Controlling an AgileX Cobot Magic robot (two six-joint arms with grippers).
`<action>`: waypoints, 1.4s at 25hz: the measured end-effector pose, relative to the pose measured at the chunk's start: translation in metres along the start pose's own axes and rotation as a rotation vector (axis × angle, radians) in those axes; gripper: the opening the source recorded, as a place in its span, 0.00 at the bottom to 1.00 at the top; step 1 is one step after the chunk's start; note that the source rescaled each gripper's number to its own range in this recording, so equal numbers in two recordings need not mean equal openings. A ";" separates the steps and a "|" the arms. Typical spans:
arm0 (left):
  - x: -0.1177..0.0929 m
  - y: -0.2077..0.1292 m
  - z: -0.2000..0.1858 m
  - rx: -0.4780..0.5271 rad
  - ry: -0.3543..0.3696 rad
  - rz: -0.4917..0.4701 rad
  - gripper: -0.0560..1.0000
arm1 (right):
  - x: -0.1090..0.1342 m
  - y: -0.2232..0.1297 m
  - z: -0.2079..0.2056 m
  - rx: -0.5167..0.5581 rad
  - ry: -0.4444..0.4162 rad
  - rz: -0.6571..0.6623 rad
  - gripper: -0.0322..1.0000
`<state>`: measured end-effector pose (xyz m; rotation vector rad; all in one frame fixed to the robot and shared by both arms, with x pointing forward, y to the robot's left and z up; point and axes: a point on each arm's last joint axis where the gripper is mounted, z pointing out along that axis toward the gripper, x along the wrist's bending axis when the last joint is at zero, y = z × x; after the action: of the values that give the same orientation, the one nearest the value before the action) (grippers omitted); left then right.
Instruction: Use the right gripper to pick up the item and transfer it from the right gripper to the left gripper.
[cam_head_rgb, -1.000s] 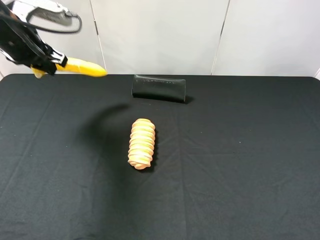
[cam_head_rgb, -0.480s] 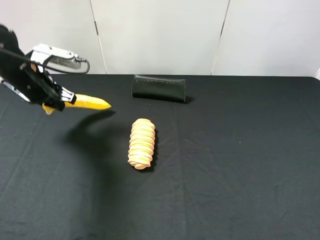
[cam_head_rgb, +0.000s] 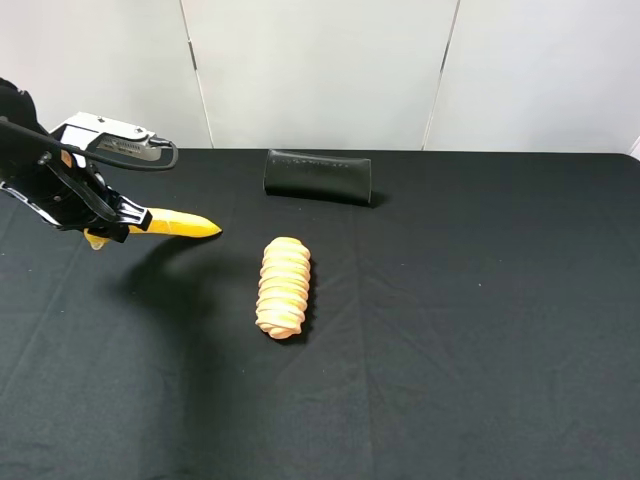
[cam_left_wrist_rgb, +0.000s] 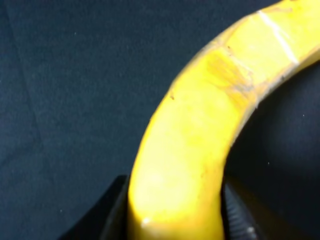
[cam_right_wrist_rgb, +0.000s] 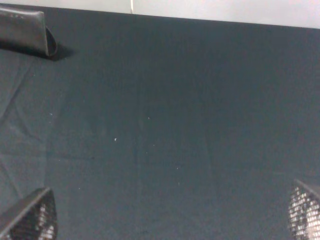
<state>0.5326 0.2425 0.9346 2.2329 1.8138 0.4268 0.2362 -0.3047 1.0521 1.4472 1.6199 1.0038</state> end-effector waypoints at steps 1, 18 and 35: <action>0.000 0.000 0.000 -0.001 0.000 0.000 0.29 | 0.000 0.000 0.000 0.000 0.000 0.000 1.00; 0.005 -0.005 -0.033 0.010 0.021 -0.011 1.00 | 0.000 0.000 0.000 0.000 0.000 0.000 1.00; 0.023 -0.063 -0.205 -0.378 0.057 -0.081 1.00 | 0.000 0.000 0.000 0.000 0.000 0.000 1.00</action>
<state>0.4048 0.2776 1.1049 1.9029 1.6762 0.7540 0.2362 -0.3047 1.0521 1.4472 1.6199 1.0038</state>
